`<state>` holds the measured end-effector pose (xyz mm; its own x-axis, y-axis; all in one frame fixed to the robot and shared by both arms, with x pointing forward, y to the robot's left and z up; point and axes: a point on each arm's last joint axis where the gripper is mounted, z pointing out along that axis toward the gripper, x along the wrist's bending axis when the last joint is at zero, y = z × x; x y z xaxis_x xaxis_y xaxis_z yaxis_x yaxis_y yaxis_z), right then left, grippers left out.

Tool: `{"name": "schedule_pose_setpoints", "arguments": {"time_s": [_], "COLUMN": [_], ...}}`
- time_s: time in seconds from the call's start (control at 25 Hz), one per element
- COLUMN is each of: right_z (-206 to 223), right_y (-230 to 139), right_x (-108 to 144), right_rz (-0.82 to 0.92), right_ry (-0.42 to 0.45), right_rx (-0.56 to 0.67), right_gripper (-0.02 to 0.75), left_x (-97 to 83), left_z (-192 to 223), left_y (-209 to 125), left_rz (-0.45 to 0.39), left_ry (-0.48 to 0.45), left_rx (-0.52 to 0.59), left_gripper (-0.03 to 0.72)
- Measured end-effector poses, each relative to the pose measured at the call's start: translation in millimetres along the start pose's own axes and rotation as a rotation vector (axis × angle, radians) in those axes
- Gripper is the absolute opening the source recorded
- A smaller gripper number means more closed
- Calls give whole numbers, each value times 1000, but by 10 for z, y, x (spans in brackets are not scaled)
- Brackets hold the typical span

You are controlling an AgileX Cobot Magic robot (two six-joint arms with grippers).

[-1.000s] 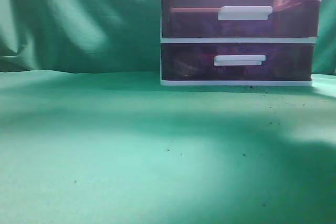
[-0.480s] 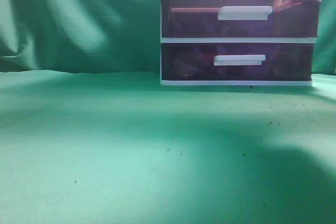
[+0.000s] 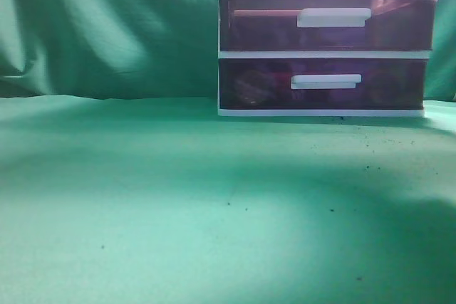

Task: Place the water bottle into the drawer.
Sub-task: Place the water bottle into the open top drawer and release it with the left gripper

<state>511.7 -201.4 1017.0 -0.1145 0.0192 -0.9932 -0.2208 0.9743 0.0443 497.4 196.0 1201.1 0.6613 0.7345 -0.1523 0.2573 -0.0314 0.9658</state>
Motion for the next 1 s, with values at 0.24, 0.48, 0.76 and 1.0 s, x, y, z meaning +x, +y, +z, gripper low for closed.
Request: {"name": "schedule_pose_setpoints", "arguments": {"time_s": [0.24, 0.48, 0.76, 1.0], "right_z": [-12, -12, -15, -16], "right_y": [-5, -7, -7, -2], "right_x": [-3, -2, 3, 7], "right_rz": [-4, -3, -3, 0], "right_ry": [-4, -3, 7, 11], "right_rx": [3, 6, 5, 4], "right_gripper": [90, 90, 90, 90], "left_x": [-203, -404, -213, -58], "left_z": [303, 771, 1318, 1762], "left_y": [211, 377, 357, 22], "left_rz": [65, 186, 259, 259], "left_ry": [-104, -143, -81, -79], "left_rx": [-25, -86, -93, 4], "left_gripper": [288, 288, 288, 288]}}
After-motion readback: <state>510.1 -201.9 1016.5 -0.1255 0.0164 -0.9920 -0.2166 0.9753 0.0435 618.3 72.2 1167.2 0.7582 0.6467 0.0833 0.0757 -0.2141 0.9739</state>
